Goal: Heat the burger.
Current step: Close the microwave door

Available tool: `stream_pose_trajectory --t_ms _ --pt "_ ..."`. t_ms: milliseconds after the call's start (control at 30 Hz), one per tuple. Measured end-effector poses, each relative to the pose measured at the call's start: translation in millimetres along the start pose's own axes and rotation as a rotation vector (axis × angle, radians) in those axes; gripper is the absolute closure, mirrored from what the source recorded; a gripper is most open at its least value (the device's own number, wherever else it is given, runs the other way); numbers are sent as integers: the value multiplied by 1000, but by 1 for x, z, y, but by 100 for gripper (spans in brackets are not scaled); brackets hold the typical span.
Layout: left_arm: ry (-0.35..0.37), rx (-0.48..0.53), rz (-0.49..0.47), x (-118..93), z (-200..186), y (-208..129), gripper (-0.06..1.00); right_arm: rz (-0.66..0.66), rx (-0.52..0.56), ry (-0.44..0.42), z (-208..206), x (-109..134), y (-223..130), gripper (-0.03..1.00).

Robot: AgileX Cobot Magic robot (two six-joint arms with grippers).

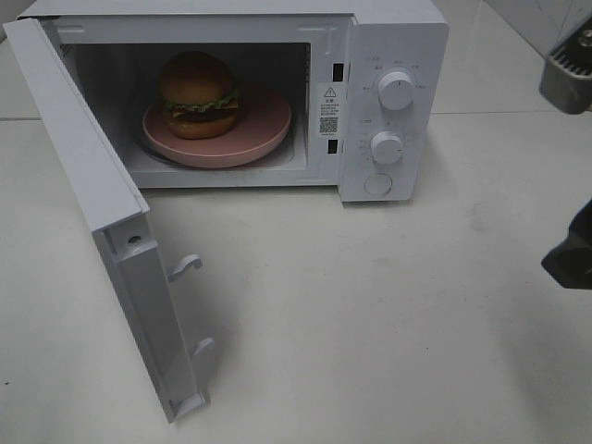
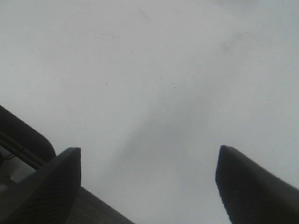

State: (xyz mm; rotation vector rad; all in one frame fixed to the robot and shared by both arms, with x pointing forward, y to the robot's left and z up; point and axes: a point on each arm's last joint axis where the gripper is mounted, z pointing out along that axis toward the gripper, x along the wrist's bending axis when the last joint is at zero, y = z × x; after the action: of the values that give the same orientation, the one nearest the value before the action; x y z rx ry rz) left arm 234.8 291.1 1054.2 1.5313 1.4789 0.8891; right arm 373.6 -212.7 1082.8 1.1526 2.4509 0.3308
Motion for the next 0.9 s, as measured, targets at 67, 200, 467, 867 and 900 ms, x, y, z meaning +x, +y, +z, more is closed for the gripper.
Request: stream_pose_trajectory --t_ms 67,200,467,867,900 --pt "0 0 0 0 0 0 -3 4 -4 -1 -3 -1 -3 20" --pt "0 0 0 0 0 0 -3 44 -23 -7 -12 -4 -22 20" --pt "0 0 0 0 0 0 -3 214 2 -52 -6 -16 -64 20" --pt "0 0 0 0 0 0 -3 468 -113 -107 -14 -13 -120 20" --pt "0 0 0 0 0 0 -3 468 -113 -107 -14 -13 -120 20"
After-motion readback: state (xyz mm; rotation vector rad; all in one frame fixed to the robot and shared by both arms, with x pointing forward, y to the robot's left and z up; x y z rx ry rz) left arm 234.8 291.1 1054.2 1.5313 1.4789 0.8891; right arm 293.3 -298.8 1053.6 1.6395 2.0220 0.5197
